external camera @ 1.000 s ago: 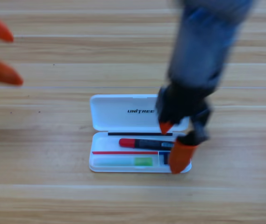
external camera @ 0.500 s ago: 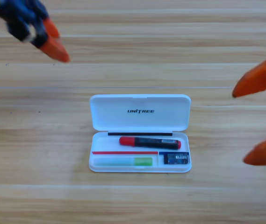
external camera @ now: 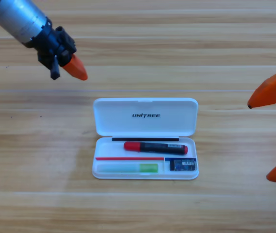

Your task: Clean up eraser and pencils

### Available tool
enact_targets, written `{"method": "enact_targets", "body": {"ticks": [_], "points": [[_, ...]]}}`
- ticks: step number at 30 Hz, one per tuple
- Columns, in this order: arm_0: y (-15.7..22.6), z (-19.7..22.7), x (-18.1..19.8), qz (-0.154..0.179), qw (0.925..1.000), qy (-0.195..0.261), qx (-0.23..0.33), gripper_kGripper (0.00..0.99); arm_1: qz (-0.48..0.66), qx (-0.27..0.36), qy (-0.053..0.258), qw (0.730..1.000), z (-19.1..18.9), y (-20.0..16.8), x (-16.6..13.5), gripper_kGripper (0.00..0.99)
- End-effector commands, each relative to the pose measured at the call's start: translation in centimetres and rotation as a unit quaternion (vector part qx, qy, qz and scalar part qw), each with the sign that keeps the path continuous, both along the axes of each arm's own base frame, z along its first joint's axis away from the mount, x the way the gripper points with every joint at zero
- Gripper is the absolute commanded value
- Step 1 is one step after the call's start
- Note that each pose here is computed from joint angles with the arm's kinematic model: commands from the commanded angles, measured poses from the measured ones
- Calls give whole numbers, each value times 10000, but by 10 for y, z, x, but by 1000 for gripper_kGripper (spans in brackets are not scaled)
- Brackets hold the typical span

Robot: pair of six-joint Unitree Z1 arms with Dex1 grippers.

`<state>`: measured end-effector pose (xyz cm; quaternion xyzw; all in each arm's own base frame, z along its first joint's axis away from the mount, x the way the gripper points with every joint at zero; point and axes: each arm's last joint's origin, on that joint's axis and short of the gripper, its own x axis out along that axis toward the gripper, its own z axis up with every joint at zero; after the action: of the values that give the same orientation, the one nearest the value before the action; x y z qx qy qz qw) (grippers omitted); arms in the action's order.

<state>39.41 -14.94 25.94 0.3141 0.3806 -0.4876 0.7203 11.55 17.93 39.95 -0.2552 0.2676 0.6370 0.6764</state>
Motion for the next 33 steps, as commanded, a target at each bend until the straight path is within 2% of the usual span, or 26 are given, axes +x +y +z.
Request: {"method": "enact_targets", "body": {"ticks": [1, 10, 26, 33], "points": [[-20, -38, -5, -305, 9991, 258, 104, 0, -26, -11, 114, 9999, -8, -4, 2, 943], [-50, -52, -18, -777, 9962, 360, 183, 0, -1, 14, 131, 9999, -8, -4, 2, 945], [-84, -44, -44, -1036, 9932, 497, 161, 0, 14, 1, 165, 9999, -9, -2, 3, 945], [-94, -32, -63, -1279, 9903, 520, 186, 0, 24, 18, 179, 9998, -8, -1, 3, 945]]}}
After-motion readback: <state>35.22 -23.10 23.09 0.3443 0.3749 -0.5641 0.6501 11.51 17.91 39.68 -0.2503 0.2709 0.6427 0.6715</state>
